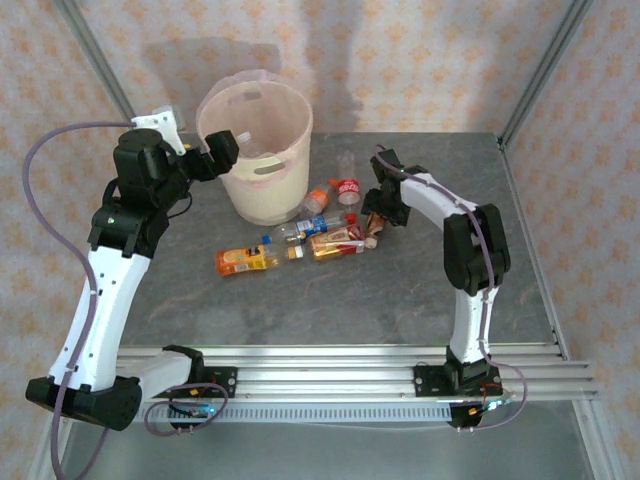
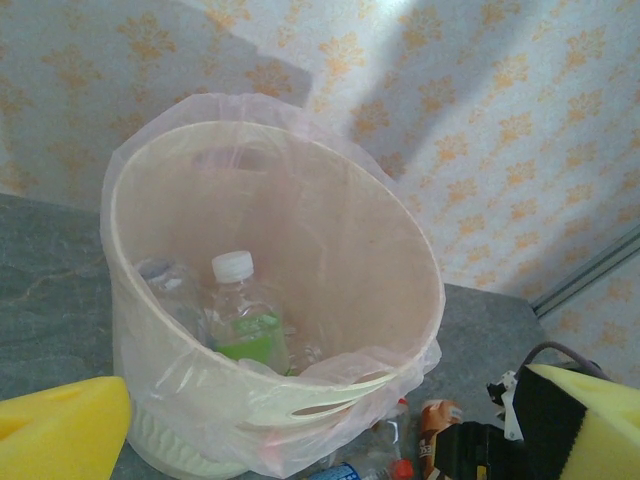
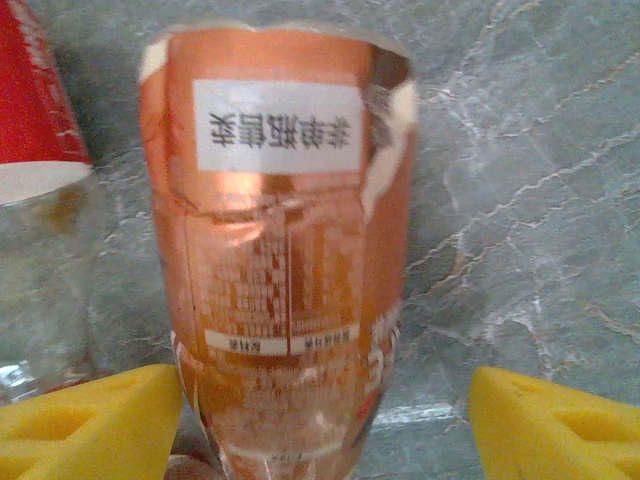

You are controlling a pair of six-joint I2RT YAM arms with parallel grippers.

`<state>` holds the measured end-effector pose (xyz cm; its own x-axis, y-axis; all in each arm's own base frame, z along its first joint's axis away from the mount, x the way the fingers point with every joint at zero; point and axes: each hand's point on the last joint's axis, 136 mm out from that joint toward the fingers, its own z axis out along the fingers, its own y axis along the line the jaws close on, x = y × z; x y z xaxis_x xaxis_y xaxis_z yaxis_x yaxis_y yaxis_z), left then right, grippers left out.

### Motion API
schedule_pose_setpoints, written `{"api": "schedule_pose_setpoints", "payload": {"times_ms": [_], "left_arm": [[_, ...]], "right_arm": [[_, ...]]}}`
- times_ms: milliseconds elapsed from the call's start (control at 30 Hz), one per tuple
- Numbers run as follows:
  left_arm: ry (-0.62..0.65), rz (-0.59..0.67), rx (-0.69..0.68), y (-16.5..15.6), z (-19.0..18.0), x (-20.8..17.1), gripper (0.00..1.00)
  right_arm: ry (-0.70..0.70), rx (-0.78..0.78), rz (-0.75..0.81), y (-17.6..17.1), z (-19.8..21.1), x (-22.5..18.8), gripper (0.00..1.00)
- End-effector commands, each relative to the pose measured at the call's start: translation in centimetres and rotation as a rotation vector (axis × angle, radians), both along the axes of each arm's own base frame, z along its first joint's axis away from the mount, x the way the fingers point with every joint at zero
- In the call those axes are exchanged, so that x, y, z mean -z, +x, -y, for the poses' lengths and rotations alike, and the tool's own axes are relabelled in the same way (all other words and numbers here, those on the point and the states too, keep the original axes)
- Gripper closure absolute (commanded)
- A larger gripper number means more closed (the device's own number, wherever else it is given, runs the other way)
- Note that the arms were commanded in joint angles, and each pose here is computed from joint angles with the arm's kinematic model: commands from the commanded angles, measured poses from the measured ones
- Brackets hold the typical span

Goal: Put the plastic bottles in the bin

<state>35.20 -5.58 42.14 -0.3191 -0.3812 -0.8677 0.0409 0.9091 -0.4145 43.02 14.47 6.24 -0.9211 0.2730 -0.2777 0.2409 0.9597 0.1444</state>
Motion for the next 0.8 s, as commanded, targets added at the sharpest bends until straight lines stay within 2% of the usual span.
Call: {"api": "schedule_pose_setpoints", "payload": {"times_ms": [0,600,767], "left_arm": [[-0.01,0.028,-0.022,0.5,-0.4,-0.5,0.0],[-0.027,0.028,-0.023,0.7,-0.3,-0.4,0.0],[-0.037,0.024,-0.015,1.0,-0.1,-0.3,0.0]], "right_arm": [[-0.037,0.003,-0.044,-1.1,1.3,1.1,0.25],[-0.019,0.044,-0.082,-3.8,1.9,3.2,0.23],[-0.045,0.048,-0.083,-4.5,2.6,3.5,0.29]]}}
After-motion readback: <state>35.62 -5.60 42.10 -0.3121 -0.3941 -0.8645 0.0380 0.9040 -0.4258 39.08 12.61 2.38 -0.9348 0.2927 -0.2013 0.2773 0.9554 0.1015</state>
